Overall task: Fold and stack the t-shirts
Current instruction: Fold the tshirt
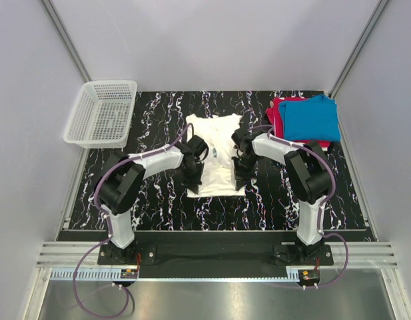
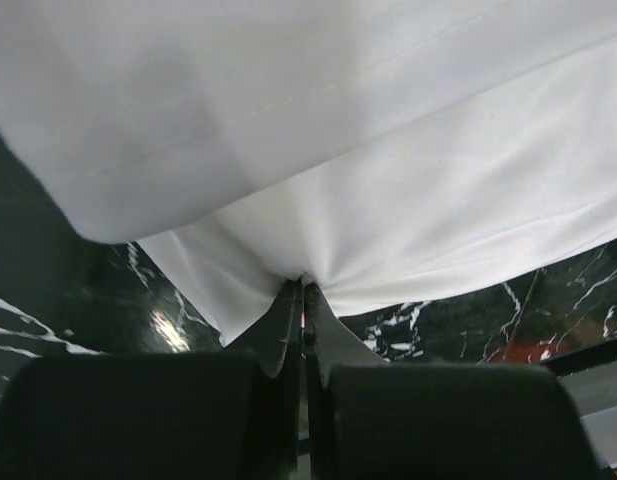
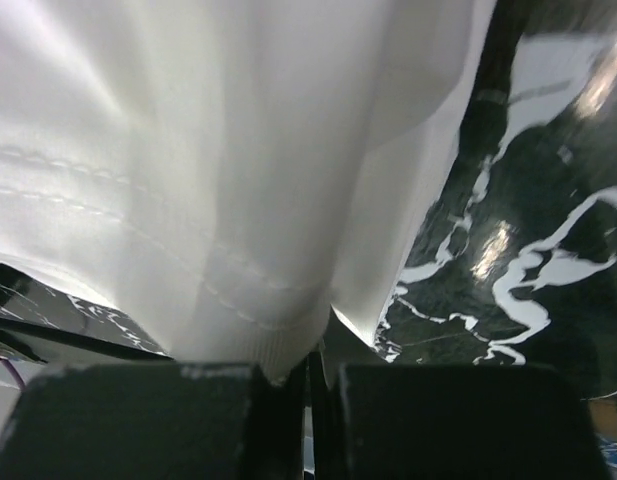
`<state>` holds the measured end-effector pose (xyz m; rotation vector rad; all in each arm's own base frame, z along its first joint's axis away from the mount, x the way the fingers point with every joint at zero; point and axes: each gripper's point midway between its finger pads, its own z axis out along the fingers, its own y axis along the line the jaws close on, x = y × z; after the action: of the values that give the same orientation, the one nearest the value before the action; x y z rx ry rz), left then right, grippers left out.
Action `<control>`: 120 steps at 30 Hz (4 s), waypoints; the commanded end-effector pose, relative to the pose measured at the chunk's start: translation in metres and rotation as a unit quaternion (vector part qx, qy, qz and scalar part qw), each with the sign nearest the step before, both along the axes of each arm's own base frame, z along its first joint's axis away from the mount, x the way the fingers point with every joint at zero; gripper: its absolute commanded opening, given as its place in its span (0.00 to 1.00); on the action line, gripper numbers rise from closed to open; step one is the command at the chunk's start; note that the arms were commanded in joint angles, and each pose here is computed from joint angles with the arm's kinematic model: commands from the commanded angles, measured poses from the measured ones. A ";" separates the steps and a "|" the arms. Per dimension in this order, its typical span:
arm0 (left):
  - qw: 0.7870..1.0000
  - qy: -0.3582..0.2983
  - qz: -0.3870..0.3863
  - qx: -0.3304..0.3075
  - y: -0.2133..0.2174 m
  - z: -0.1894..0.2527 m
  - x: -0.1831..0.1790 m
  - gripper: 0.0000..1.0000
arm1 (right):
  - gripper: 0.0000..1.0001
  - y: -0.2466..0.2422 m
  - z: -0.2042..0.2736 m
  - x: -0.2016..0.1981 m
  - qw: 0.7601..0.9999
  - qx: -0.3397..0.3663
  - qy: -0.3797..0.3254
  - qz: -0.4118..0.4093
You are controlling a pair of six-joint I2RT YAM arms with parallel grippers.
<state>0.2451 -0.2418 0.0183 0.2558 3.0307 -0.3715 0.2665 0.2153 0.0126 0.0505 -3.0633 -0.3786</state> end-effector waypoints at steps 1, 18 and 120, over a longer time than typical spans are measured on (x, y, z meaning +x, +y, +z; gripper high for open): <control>0.998 0.030 0.001 0.048 0.016 -0.007 -0.042 0.00 | 0.00 -0.002 0.011 -0.021 1.000 -0.018 -0.013 0.002; 0.999 -0.019 0.017 0.027 0.009 0.024 -0.066 0.44 | 0.17 0.000 0.069 -0.056 0.996 -0.002 -0.089 0.003; 0.992 -0.091 0.092 -0.012 0.036 0.063 0.068 0.59 | 0.67 -0.003 0.090 0.092 0.988 0.000 -0.158 -0.001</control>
<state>0.2980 -0.2037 0.0612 0.0476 2.9005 -0.3424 0.3690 0.2220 0.0608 0.0664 -3.2882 -0.3865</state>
